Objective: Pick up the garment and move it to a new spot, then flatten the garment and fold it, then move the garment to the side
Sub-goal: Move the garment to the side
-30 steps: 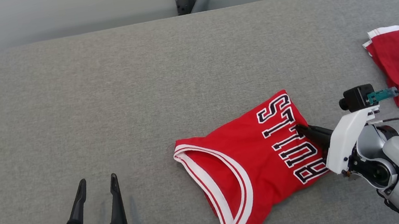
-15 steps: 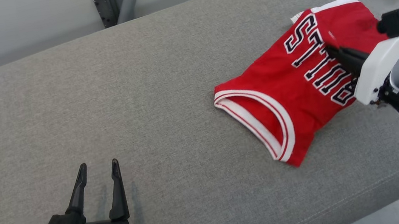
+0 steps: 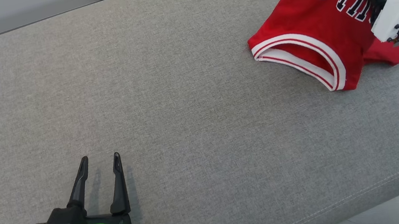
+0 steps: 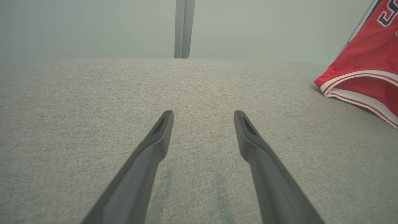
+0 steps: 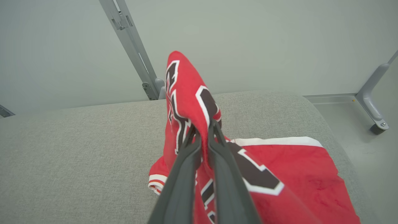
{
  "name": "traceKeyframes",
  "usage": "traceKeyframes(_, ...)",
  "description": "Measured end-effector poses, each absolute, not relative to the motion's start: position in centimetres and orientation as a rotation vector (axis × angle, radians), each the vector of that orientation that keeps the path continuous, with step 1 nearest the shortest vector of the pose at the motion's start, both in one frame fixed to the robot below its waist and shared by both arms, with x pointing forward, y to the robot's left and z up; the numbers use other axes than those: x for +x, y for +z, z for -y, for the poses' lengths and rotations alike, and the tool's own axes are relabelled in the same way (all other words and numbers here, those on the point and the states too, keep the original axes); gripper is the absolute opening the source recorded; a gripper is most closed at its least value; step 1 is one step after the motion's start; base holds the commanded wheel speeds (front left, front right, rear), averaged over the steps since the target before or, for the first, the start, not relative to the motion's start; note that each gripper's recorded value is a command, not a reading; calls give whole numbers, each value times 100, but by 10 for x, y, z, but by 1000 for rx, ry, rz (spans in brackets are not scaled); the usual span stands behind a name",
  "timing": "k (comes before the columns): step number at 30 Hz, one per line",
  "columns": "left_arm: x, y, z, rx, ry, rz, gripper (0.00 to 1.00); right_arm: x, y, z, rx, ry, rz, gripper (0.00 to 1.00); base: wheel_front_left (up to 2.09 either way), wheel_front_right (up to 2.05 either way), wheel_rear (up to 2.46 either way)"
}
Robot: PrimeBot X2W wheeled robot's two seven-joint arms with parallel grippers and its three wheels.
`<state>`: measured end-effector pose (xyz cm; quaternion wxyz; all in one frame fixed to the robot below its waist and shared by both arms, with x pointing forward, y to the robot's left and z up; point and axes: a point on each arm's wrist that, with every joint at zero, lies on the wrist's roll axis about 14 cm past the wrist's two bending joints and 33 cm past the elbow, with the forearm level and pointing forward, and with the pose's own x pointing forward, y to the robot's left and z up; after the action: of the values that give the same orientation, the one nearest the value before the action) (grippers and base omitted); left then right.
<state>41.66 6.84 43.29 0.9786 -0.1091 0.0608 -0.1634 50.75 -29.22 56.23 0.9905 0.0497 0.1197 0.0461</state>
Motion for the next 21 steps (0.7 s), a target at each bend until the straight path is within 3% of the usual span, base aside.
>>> traceKeyframes(8, 419, 431, -78, -214, -302, -123, 100, 521, 567, 307, 120, 48, -227, 0, 0, 0, 0)
traceKeyframes(21, 420, 430, -69, -189, -342, -122, 100, 487, 548, 376, 191, -152, -261, 0, 0, 0, 0)
